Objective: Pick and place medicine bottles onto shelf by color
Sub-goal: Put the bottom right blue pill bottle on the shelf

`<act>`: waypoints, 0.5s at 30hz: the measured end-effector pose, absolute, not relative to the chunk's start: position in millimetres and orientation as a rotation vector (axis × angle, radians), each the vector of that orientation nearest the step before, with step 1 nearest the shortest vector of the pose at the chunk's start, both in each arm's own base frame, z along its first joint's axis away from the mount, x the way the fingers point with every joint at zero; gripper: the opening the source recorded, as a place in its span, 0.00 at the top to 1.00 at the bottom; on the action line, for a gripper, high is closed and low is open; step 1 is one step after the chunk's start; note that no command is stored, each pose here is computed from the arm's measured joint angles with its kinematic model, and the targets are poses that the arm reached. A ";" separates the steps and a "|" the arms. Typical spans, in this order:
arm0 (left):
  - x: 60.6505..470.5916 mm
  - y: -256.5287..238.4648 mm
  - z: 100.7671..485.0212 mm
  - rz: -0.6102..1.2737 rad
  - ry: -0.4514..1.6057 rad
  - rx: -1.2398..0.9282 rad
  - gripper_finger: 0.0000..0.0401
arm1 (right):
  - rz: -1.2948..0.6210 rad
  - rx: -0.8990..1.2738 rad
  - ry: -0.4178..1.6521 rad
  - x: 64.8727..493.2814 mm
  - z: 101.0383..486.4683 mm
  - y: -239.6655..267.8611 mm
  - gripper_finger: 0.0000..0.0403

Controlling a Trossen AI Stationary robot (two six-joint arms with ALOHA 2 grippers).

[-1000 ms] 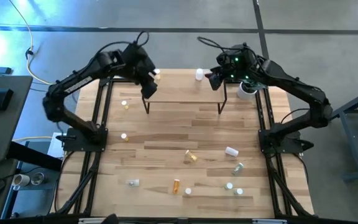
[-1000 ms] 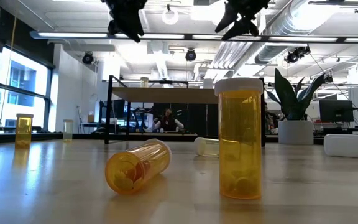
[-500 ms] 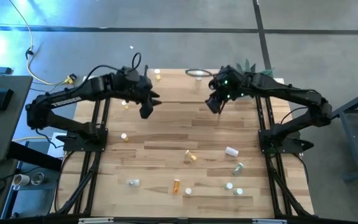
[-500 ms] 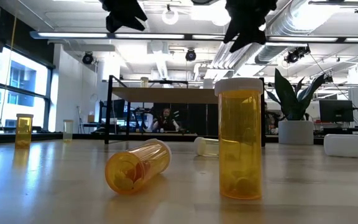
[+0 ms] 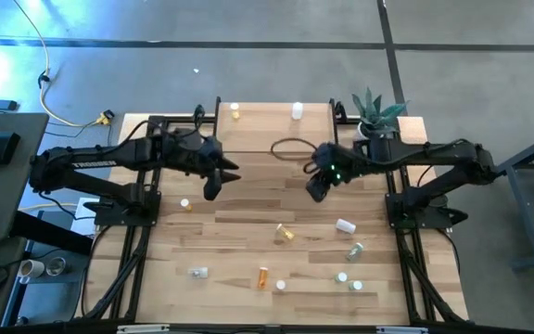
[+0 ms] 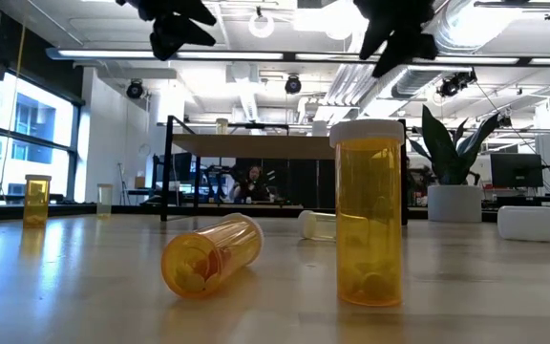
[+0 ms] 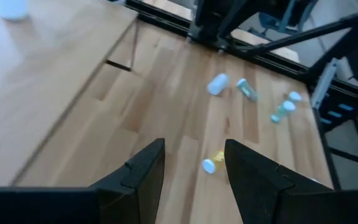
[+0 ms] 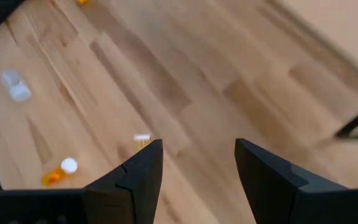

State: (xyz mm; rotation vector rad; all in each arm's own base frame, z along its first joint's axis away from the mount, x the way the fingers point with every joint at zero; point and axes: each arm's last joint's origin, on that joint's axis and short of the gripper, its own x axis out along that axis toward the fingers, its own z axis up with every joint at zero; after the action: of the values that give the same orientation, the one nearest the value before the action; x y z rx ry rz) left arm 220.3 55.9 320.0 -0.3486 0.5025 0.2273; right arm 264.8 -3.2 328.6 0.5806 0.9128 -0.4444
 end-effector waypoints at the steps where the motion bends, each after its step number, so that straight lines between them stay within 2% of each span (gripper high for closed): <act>1: 221.2 53.3 318.8 0.215 0.493 -0.345 0.60 | -0.452 0.584 0.924 263.5 327.9 3.2 0.53; 15: 228.2 27.6 312.1 0.104 0.501 -0.330 0.60 | -0.419 0.692 1.116 234.2 320.4 85.0 0.53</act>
State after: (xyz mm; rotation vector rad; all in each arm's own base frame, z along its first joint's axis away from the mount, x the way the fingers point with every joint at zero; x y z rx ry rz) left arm 228.2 27.6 312.1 -0.3299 0.5011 0.1045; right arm 234.2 85.0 320.4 0.6919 1.1160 -0.4193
